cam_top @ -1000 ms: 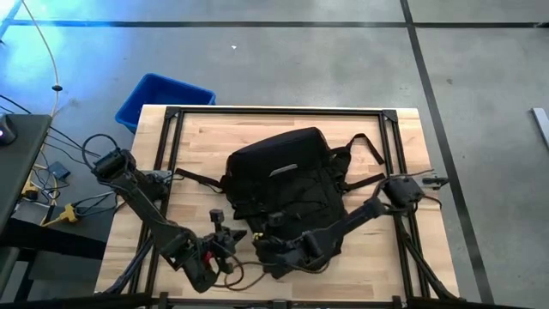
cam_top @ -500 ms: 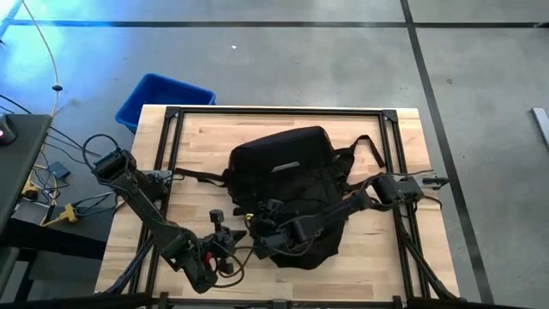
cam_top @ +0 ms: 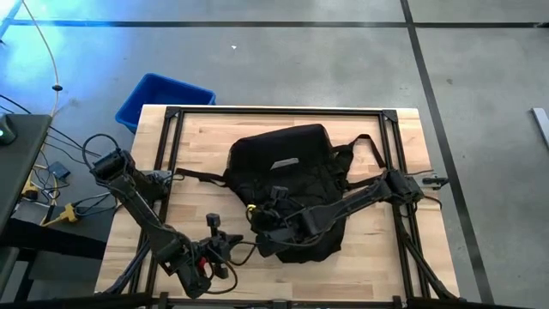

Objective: Unpack backpack
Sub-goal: Open the backpack

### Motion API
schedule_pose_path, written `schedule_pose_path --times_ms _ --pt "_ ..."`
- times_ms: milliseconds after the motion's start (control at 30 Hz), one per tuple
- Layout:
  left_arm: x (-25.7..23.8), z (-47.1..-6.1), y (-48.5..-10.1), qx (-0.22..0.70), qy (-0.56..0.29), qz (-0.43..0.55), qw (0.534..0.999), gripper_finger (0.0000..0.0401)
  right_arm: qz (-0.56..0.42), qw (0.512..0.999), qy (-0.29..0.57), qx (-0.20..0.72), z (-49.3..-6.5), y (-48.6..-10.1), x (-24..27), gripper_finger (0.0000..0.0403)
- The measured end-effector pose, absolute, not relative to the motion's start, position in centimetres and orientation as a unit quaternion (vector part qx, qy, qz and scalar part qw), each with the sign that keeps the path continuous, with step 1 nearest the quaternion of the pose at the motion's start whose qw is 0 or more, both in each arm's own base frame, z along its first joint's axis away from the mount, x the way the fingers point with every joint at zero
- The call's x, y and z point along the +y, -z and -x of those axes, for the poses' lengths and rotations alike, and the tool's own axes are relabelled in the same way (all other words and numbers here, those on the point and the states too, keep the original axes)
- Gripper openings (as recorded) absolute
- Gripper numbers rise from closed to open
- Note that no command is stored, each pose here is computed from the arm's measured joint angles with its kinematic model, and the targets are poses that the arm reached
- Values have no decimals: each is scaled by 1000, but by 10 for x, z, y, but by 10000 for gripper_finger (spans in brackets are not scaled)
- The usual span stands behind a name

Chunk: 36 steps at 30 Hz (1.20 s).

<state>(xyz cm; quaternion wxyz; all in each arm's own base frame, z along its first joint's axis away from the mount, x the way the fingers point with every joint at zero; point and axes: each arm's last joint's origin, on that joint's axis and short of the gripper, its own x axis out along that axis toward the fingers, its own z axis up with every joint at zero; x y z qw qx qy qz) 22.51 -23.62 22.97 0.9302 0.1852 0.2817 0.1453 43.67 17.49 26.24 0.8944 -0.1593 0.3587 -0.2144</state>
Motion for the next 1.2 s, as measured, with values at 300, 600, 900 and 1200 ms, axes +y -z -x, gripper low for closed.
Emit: schedule_pose_path --times_ms 300,600,900,1200 --pt "-238 -220 -230 271 -151 -202 929 0 148 924 81 344 -456 -229 170 8" --pt "-245 -237 -233 270 -103 -142 947 1 198 896 -11 397 -438 -283 180 184" --pt "-255 -292 -227 200 14 -198 960 10 183 854 12 487 -355 -360 205 286" --pt "-231 -357 -239 144 11 -223 964 139 112 871 104 467 -247 -377 224 273"
